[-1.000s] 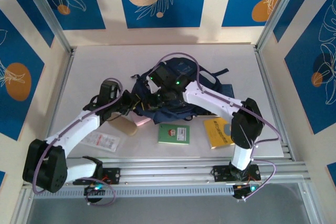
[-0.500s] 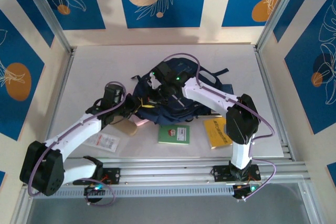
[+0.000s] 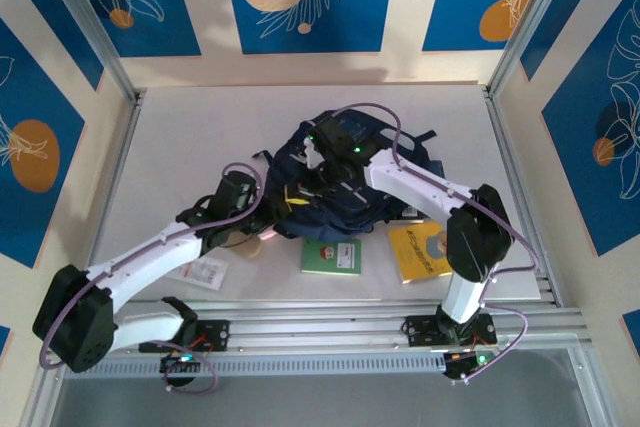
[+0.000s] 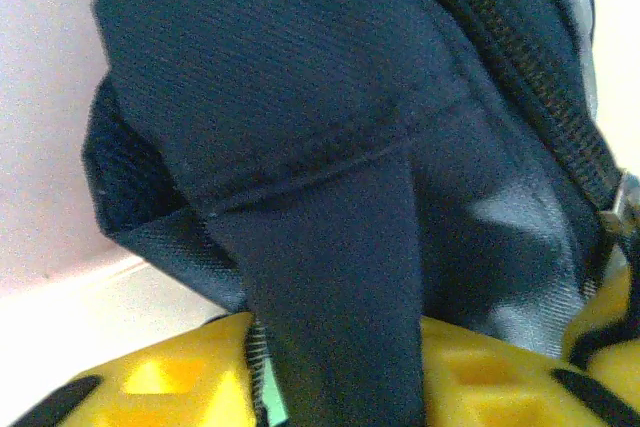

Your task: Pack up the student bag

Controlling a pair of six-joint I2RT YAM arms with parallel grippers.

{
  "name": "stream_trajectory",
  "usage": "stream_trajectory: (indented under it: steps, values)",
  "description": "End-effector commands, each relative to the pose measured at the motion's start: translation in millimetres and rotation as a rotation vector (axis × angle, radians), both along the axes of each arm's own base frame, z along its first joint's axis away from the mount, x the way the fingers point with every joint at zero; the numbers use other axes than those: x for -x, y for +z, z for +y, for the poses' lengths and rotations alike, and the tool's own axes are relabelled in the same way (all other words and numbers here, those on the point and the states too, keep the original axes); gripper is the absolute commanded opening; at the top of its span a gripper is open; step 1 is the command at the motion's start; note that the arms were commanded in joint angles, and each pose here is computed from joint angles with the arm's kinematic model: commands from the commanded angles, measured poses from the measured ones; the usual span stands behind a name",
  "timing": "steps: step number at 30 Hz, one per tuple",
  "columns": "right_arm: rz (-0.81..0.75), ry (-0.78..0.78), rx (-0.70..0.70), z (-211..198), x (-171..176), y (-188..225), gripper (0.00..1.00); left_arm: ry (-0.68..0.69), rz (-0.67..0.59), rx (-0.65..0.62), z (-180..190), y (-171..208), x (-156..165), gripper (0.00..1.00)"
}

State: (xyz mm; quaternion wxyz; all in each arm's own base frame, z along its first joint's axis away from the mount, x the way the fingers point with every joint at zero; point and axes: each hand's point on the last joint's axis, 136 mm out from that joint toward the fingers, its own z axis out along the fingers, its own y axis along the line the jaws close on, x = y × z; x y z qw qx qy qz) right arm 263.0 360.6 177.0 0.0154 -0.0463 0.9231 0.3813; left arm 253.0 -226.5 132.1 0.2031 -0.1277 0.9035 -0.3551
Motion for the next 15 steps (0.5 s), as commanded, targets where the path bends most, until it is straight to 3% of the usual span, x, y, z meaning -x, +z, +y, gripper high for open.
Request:
stream_trajectory:
  steps: [1,3,5,11,15]
  values:
    - [-0.045,0.007,0.005,-11,3,-2,0.0,-0.17,-0.145,-0.021,-7,44,18,0.51]
    - [-0.034,0.021,0.018,-16,11,-8,0.0,-0.194,-0.148,-0.063,1,45,26,0.62]
    - [-0.026,0.034,0.032,-18,17,-14,0.0,-0.196,-0.14,-0.119,12,45,30,0.66]
    - [-0.005,0.071,0.059,-13,27,-30,0.02,-0.143,-0.205,-0.257,43,66,23,0.64]
    - [-0.016,0.126,0.044,3,33,-29,0.15,-0.134,-0.195,-0.266,46,72,12,0.63]
